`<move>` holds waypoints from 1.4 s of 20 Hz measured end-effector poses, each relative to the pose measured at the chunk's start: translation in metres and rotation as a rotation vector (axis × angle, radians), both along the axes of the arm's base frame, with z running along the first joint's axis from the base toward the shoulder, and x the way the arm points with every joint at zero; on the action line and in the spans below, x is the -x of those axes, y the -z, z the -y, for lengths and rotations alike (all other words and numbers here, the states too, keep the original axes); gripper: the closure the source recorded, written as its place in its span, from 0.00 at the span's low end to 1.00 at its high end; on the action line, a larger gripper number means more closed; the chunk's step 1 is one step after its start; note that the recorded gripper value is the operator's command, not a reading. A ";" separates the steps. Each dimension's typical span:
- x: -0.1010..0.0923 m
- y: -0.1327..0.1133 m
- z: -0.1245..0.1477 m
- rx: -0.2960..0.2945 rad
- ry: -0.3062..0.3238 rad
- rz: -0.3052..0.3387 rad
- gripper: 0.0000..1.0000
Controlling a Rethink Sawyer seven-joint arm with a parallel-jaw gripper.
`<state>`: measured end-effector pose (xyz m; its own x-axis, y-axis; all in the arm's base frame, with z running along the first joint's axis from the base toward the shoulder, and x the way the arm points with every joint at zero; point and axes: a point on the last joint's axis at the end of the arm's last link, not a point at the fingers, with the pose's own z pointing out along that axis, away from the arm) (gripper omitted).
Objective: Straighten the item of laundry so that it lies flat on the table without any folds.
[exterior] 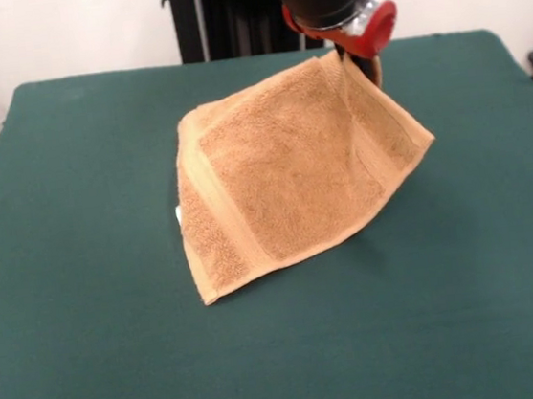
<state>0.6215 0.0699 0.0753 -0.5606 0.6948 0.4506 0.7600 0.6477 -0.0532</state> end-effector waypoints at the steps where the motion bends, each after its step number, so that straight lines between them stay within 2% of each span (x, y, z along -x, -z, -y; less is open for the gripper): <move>1: 0.001 0.000 -0.001 -0.004 0.005 -0.004 1.00; 10: 0.009 0.003 -0.006 -0.037 0.053 -0.033 1.00; 28: 0.012 0.004 -0.008 -0.052 0.078 -0.047 1.00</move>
<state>0.6091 0.0784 0.0715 -0.4831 0.7106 0.5115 0.8057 0.5895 -0.0580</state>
